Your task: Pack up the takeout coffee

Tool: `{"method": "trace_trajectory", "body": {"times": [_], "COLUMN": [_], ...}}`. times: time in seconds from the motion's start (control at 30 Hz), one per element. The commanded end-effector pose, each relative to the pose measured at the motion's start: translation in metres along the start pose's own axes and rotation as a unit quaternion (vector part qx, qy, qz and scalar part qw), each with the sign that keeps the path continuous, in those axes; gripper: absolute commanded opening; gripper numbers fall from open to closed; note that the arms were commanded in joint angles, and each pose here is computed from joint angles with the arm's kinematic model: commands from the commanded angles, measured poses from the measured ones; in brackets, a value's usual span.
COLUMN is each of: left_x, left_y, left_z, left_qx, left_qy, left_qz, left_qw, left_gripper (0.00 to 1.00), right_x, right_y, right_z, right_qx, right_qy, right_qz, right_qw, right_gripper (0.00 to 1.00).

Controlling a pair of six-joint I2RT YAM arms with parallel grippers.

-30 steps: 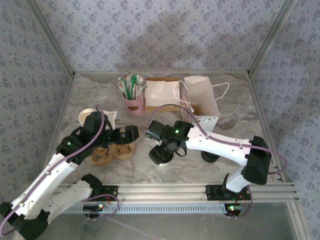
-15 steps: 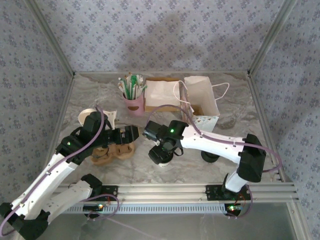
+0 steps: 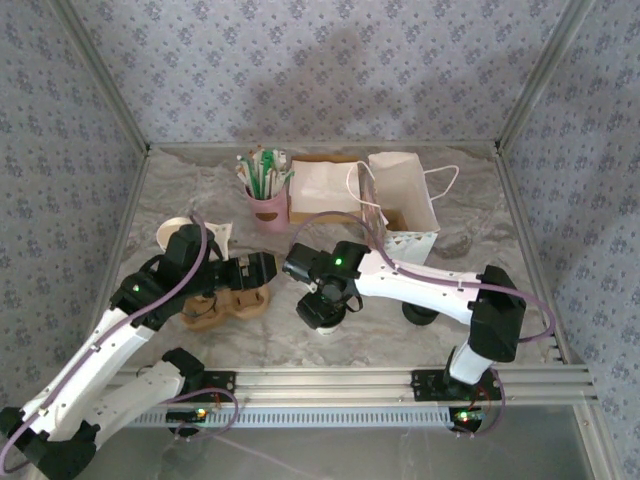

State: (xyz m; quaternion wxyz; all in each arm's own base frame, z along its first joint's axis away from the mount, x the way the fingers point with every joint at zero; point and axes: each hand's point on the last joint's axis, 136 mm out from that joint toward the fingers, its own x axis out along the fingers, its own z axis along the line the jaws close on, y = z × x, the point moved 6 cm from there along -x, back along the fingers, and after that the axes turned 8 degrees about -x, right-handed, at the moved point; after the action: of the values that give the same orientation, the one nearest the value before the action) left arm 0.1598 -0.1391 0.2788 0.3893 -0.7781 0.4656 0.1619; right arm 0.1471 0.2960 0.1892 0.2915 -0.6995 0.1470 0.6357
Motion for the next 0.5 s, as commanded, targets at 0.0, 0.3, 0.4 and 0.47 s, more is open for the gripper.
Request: {"method": "trace_trajectory", "body": {"times": [0.0, 0.3, 0.4, 0.47], "left_x": [-0.0018, -0.0020, -0.0026, -0.0025], "left_y": [0.0005, 0.0001, -0.0002, -0.0007], "left_z": [0.0019, 0.0017, 0.0011, 0.0009], "left_qx": [0.007, 0.007, 0.008, 0.008], "left_qy": [0.000, 0.001, 0.002, 0.001], "left_qz": [-0.002, -0.002, -0.004, -0.004], "left_qw": [1.000, 1.000, 1.000, 1.000], "left_gripper": [1.00, 0.99, 0.99, 0.99], "right_x": [-0.0033, -0.0027, -0.0056, -0.0083], "right_y": [-0.0007, 0.0004, 0.0007, 0.0009], "right_z": [0.0024, 0.0012, 0.0014, 0.0023], "right_qx": [0.002, 0.004, 0.005, 0.006], "right_qy": [-0.001, 0.008, 0.009, 0.009], "right_qz": [0.006, 0.012, 0.011, 0.009], "right_qw": [1.000, 1.000, 1.000, 1.000], "right_gripper": [0.80, 0.75, 0.72, 0.71]}}
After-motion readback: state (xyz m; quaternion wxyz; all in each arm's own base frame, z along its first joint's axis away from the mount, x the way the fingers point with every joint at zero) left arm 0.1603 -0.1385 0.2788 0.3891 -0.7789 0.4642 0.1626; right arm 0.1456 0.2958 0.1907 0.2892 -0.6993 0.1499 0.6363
